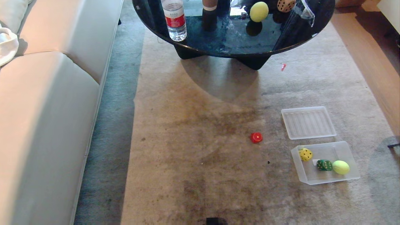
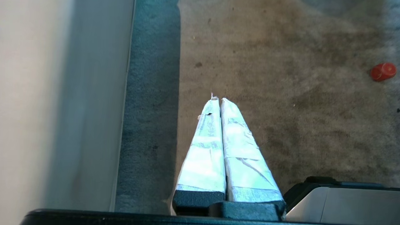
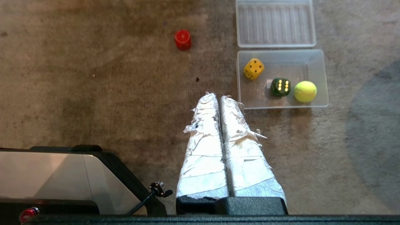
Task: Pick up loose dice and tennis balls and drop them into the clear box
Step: Find toys out of the box
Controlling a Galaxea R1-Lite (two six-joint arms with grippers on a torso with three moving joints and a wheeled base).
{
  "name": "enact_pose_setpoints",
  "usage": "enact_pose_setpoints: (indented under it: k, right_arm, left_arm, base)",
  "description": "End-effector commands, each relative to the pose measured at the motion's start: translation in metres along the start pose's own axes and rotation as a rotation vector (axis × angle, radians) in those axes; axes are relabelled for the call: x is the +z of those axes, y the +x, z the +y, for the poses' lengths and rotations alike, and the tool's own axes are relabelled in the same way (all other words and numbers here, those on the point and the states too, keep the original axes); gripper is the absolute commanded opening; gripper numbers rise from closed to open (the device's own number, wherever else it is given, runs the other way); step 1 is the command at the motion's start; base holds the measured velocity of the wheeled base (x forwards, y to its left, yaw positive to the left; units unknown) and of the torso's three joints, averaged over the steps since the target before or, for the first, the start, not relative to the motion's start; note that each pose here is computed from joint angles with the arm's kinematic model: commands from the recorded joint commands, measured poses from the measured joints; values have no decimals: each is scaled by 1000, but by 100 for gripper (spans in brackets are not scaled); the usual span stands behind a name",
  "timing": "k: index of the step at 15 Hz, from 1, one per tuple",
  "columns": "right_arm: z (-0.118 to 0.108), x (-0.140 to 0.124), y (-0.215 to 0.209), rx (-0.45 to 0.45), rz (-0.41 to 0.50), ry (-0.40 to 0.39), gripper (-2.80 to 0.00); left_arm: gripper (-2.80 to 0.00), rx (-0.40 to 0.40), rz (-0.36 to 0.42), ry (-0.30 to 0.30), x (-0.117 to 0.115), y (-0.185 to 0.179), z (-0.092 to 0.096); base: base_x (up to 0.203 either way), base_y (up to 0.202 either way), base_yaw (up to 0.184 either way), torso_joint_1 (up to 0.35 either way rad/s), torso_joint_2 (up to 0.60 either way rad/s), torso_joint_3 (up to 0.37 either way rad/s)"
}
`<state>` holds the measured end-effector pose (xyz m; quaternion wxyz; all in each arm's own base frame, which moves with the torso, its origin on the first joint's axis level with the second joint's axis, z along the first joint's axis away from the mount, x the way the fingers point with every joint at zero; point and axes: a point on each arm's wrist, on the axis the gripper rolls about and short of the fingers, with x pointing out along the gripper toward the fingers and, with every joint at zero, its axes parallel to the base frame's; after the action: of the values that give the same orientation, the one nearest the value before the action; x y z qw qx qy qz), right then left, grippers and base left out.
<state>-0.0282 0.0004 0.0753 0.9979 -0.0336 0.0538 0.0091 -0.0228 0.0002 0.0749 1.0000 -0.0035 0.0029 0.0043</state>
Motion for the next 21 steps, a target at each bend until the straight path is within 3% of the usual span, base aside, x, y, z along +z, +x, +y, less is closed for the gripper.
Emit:
enact_pose_setpoints:
  k: [1, 21]
  right_arm:
    - [0, 0, 0, 1, 1, -1, -280]
    - [0, 0, 0, 1, 1, -1, -280]
  left_arm:
    - [-280, 1, 0, -1, 0, 0, 0]
    - [-280, 1, 0, 1, 0, 0, 0]
  base:
    - [0, 0, 0, 2, 6, -184]
    - [0, 0, 0, 2, 3, -197]
